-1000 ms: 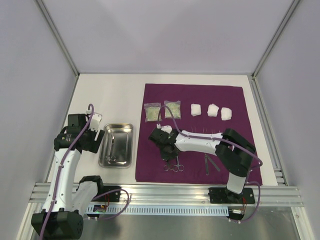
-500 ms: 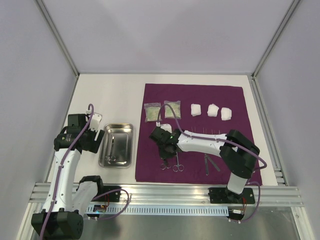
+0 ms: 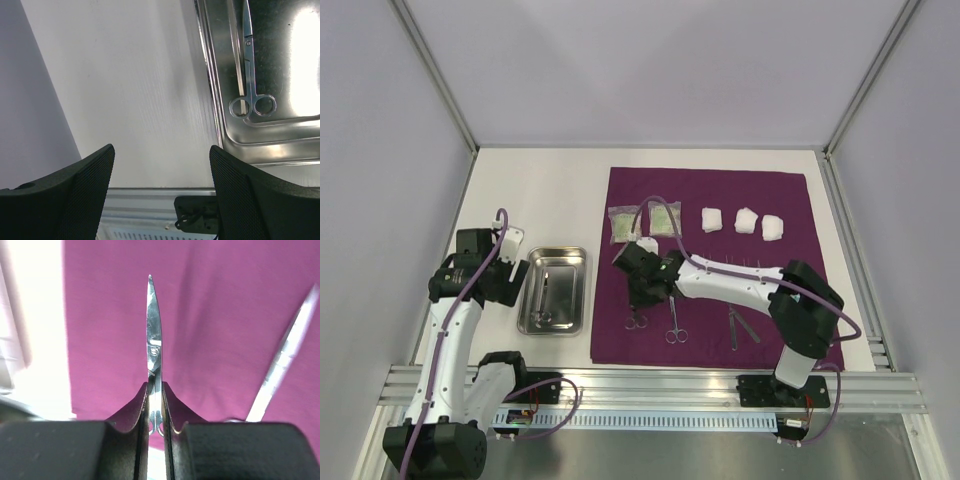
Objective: Prepare the surgical pack
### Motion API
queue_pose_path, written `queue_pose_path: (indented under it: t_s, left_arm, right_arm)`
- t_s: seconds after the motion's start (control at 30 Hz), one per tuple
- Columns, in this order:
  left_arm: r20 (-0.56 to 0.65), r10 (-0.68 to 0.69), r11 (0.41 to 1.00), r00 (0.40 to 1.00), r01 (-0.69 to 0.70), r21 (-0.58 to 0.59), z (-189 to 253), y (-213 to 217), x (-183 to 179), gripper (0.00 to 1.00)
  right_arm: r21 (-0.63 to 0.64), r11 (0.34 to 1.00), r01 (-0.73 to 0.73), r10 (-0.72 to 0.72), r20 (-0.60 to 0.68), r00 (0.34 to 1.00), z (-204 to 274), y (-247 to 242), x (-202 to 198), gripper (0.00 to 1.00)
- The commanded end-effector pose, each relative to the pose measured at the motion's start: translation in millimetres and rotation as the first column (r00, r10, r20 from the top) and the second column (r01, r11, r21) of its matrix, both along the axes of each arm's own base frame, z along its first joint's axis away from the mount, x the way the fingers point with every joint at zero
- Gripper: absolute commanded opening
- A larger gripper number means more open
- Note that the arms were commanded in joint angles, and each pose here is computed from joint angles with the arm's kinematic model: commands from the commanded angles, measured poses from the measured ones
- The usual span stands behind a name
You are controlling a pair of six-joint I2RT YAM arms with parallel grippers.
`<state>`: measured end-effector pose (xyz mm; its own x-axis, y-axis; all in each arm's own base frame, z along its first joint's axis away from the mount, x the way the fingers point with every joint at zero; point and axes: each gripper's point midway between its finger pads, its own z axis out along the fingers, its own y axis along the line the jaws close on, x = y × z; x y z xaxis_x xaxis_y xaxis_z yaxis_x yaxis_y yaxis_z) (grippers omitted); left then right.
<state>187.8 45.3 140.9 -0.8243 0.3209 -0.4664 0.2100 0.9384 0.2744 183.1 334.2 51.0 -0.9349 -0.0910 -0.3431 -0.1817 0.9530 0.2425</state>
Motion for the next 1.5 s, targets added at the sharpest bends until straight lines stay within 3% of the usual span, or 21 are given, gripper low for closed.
queue_pose_path:
  t_s: [0.0,0.23,0.57,0.87,1.03,1.47]
  left_arm:
    - [0.031,0.028,0.999,0.999,-0.028,0.017,2.3,5.5,4.9,0.85]
    - [0.052,0.059,0.997,0.997,-0.061,0.044,4.2,12.1,7.9,0.85]
    - [0.061,0.080,0.995,0.995,-0.084,0.061,3.5,16.6,8.3,0.85]
    - [0.056,0.084,0.994,0.995,-0.088,0.070,-1.7,18.2,8.3,0.85]
    - [0.056,0.079,0.994,0.995,-0.083,0.065,-2.5,17.3,9.4,0.86]
    - [0.048,0.081,0.994,0.996,-0.084,0.065,-5.5,17.2,8.8,0.86]
  right_arm:
    - [0.252,0.968,0.013,-0.035,0.086,0.996,74.7,58.1,16.5,0.00]
    - [0.441,0.896,0.060,-0.094,0.055,0.994,94.2,145.0,29.1,0.00]
    - [0.471,0.878,0.083,-0.110,0.031,0.993,76.4,225.3,34.8,0.01]
    - [0.428,0.899,0.092,-0.126,0.051,0.991,43.7,252.9,34.2,0.01]
    - [0.419,0.898,0.137,-0.143,-0.018,0.990,19.2,265.3,26.3,0.00]
    - [0.370,0.916,0.153,-0.170,0.012,0.985,-7.0,265.1,35.5,0.00]
